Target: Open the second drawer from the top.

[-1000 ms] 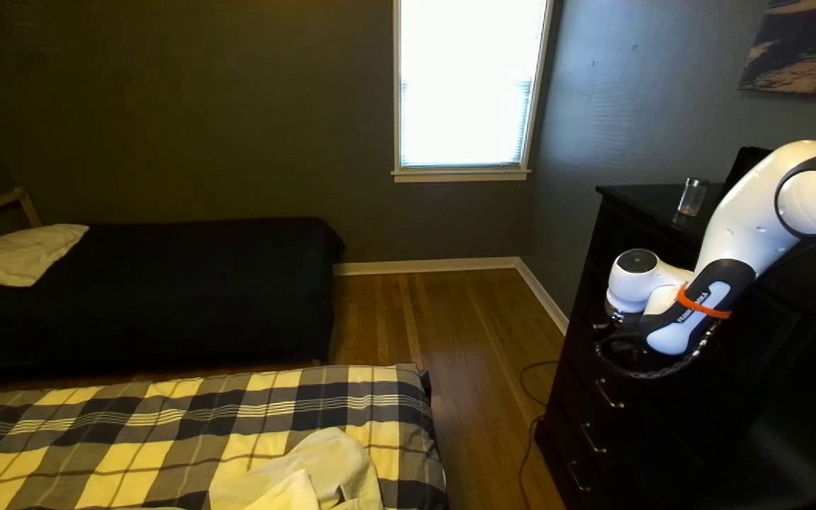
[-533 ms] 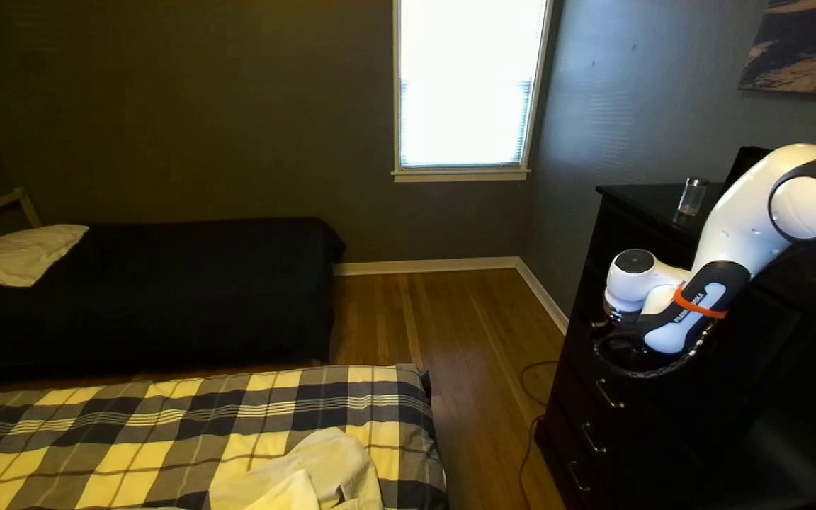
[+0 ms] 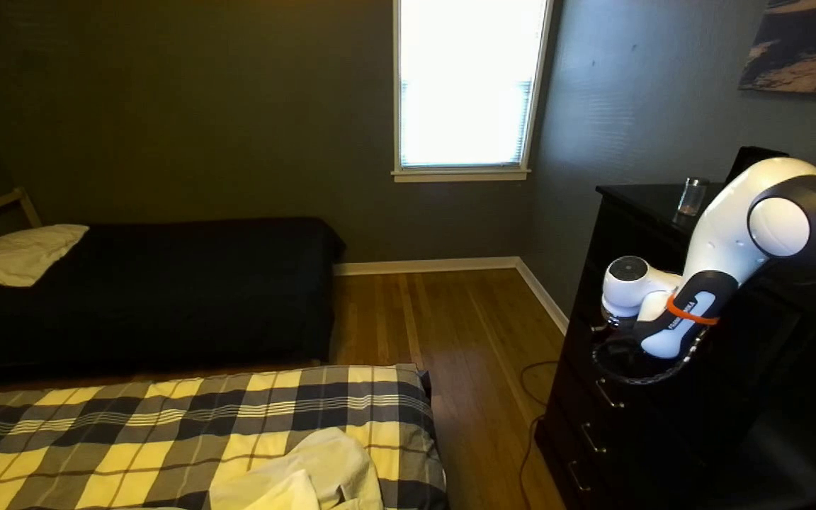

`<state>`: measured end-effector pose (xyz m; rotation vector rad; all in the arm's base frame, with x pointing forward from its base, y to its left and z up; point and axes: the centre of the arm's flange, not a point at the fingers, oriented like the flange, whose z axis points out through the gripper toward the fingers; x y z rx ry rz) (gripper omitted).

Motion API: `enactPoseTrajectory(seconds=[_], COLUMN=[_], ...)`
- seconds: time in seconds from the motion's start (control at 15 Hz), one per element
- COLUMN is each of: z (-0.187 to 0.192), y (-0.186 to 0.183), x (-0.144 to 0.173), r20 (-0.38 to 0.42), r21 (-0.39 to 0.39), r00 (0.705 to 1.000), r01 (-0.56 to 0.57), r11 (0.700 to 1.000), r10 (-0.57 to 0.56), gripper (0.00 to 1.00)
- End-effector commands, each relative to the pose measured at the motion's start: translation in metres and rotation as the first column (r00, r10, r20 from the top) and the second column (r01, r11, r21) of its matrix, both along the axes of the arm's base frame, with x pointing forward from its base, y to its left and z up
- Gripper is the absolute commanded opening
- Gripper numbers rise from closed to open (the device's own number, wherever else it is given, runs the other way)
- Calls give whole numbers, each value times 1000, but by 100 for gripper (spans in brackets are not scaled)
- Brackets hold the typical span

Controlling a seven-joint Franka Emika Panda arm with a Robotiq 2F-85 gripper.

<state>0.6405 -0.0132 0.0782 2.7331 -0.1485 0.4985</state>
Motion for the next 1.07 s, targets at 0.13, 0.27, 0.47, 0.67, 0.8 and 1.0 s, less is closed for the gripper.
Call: enactPoseTrajectory(seconds=[0.13,0.27,0.47,0.67,0.8,1.0], z=[-32,-37,-35,-29,-26,-20], y=[-1,2,12,27,37,48], x=[3,2,2,3,2,0], r20=[-9,-17,-17,-16,-23,-41], r21=[-30,-16,42,93,128,156], r00=[1000,1000,999,996,990,982], r01=[-15,-20,-38,-89,-136,-178], r11=[999,1000,998,992,982,972], r10=[15,20,38,90,140,186], gripper=[100,100,100,100,100,100])
